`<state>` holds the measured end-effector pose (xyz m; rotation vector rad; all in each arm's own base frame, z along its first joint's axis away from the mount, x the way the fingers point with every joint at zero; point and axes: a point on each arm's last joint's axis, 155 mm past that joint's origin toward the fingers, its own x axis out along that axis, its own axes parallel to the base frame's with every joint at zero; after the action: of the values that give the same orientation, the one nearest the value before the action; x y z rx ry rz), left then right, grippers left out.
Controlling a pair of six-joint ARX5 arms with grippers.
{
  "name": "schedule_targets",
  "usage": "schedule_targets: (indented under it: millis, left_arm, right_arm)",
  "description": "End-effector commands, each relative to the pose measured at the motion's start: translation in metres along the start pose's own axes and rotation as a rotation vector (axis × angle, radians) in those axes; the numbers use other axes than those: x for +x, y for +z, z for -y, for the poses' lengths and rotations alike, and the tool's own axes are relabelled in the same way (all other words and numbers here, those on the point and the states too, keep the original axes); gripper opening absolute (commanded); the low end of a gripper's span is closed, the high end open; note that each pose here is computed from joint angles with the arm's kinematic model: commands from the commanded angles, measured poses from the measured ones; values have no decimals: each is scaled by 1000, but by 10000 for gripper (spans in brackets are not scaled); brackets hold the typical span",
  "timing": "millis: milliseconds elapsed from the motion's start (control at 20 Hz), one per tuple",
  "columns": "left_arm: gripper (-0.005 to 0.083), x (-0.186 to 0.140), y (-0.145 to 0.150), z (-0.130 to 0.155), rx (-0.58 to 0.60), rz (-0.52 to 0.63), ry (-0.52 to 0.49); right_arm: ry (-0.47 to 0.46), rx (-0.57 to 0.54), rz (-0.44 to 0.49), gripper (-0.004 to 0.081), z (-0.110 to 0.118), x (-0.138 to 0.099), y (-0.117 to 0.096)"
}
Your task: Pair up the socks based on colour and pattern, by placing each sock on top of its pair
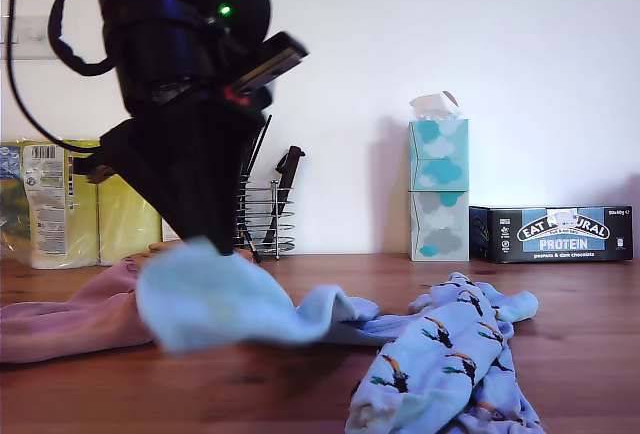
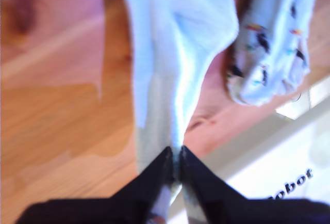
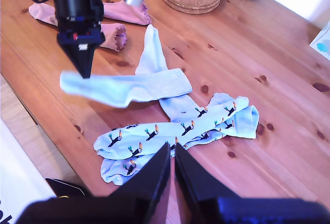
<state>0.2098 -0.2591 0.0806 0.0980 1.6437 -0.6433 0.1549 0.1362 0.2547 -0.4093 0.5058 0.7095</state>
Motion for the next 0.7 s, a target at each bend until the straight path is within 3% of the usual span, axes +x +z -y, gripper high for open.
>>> schedule_targets:
  millis: [0,150,200,300,400,500,650]
  left_arm:
    - [452,3,2,-3,5,9,5]
    - [464,1,14,-8,61,56,20]
    - [448,-1,24,-11,153,93,33]
    - [346,-7,44,-29,447,153,138]
    - [319,-14,67,-41,708,208,223]
    - [323,-27,98,-55,691,326,264]
    - [367,-49,131,-87,470,472,262]
  right_arm:
    - [-1,-2,5,-13,0,1,1]
    - [-1,-2,5,-13,0,1,1]
    - [-1,-2,6,-13,0,1,1]
    - [-1,-1,9,-13,0,1,2]
    - [-2,0,14,-13,0,1,3]
    - [-2,0,14,-13,0,1,3]
    - [-2,0,19,-13,0,1,5]
